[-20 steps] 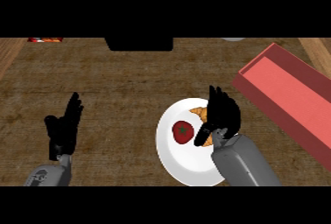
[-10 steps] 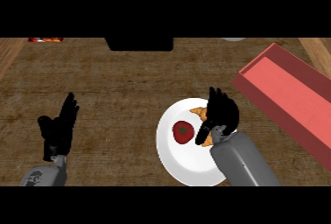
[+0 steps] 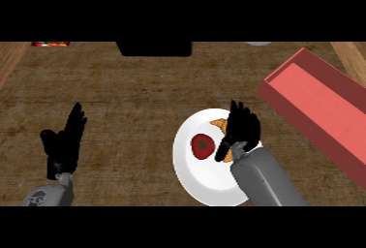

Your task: Pick the croissant from the plate and place it in the cardboard box

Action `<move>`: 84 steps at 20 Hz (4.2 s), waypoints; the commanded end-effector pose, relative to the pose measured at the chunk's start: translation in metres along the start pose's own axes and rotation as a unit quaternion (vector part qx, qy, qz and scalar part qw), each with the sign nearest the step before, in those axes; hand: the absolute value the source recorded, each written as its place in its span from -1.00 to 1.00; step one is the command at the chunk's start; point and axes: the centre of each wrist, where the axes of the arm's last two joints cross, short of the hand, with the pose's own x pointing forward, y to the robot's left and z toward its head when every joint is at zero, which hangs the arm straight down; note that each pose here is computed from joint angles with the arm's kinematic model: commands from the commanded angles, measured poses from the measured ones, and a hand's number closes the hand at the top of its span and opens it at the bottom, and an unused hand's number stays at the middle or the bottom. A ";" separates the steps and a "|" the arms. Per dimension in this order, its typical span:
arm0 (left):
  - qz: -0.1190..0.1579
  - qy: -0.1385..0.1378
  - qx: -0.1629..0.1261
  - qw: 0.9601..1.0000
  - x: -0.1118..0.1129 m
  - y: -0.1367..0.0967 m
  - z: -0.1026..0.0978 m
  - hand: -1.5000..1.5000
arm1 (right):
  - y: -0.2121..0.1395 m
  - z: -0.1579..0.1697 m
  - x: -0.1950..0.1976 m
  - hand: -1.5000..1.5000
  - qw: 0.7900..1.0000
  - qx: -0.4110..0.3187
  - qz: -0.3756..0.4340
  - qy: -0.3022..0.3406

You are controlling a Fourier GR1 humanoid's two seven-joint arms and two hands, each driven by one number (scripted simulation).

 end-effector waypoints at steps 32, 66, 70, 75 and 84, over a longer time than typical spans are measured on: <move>-0.006 0.008 0.014 1.000 0.001 -0.003 0.002 0.00 | -0.063 0.133 0.006 1.00 0.979 -0.180 -0.006 -0.094; -0.002 -0.001 0.001 1.000 0.011 0.000 -0.007 0.00 | -0.219 -0.011 -0.156 1.00 0.933 -0.342 -0.108 -0.033; 0.003 -0.003 -0.009 1.000 0.006 -0.012 0.003 0.00 | -0.218 -0.048 -0.178 1.00 0.938 -0.339 -0.078 -0.014; 0.002 -0.003 -0.004 1.000 -0.007 -0.018 0.007 0.00 | -0.197 -0.086 -0.202 1.00 0.938 -0.313 -0.147 0.021; 0.007 -0.006 -0.005 1.000 0.016 -0.015 0.000 0.00 | -0.193 -0.108 -0.228 -1.00 0.907 -0.306 -0.278 -0.077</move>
